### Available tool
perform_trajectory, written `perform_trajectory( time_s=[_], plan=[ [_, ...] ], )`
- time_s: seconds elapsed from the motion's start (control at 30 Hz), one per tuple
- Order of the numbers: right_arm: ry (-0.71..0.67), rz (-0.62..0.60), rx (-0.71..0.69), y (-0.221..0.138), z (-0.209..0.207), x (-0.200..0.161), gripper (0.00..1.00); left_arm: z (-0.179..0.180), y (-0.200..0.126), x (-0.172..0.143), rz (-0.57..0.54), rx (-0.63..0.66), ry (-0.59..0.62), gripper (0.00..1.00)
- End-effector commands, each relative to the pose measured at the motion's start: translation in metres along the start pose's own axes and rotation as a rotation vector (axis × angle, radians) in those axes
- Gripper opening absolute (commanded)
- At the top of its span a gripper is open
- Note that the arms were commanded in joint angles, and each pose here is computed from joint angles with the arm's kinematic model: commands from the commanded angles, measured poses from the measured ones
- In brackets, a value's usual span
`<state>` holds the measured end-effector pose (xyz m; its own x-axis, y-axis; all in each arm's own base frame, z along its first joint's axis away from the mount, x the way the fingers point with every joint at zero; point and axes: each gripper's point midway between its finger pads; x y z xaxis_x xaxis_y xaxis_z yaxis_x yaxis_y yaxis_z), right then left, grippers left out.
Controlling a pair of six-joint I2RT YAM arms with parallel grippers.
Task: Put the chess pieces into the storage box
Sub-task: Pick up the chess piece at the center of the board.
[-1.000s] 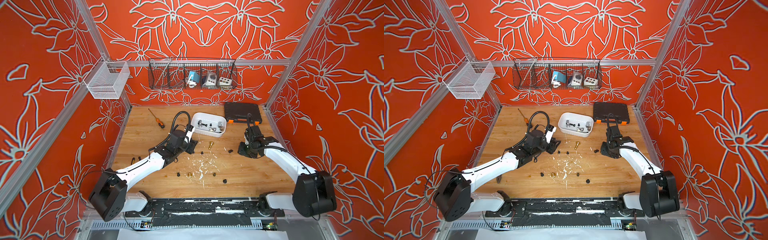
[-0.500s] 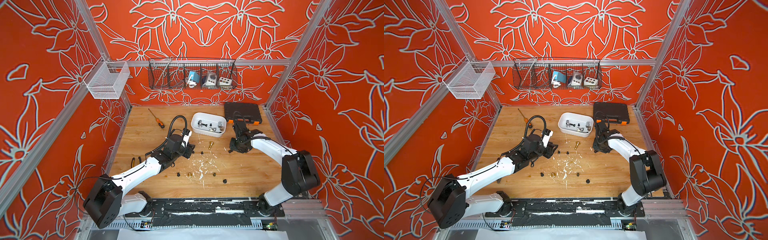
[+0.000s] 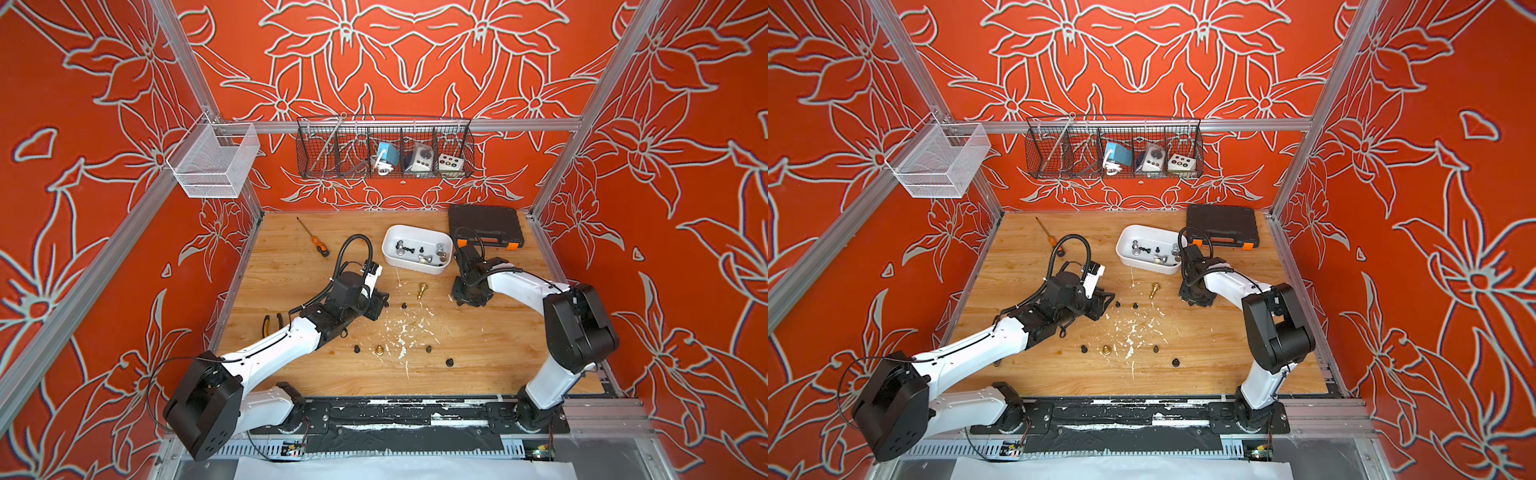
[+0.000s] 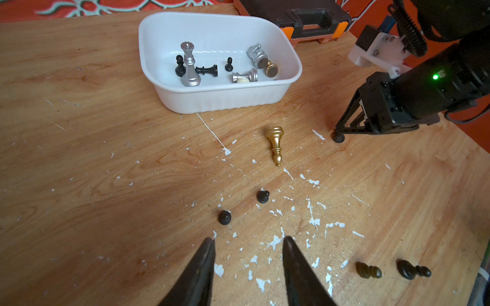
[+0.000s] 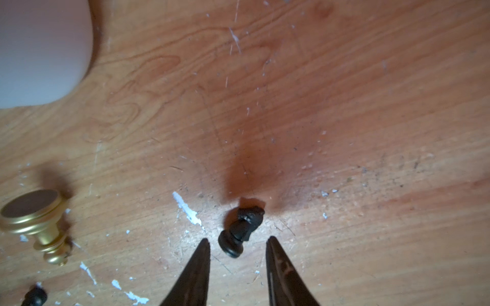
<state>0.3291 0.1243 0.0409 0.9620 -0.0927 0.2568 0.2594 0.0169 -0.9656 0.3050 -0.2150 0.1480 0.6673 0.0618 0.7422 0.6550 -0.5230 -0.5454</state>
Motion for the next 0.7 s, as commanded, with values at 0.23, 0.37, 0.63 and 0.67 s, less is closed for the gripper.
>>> perform_trajectory(
  time_s=[0.23,0.37,0.63,0.67],
  plan=[
    [0.086,-0.020,-0.039,0.009,-0.001,0.003,0.38,-0.008,-0.003,0.001,-0.003,-0.051,-0.027,0.43],
    [0.086,-0.005,-0.058,0.014,0.000,0.001,0.38,-0.011,-0.003,0.002,-0.002,-0.068,-0.034,0.43],
    [0.089,0.007,-0.084,0.018,-0.005,-0.005,0.37,-0.012,0.000,-0.003,0.017,-0.075,-0.035,0.43],
    [0.086,0.010,-0.084,0.018,-0.005,-0.006,0.37,-0.013,0.000,-0.003,0.018,-0.079,-0.031,0.43]
  ],
)
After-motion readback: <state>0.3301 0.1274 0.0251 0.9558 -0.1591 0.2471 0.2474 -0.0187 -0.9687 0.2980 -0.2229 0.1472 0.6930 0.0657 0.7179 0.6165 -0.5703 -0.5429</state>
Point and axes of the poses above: each gripper's point midway between its finger pads, its own y axis out along the fingers, its own z axis along the line the jaws close on, x = y × z, and after that the axes turned 13 degrees about -y, right-handed
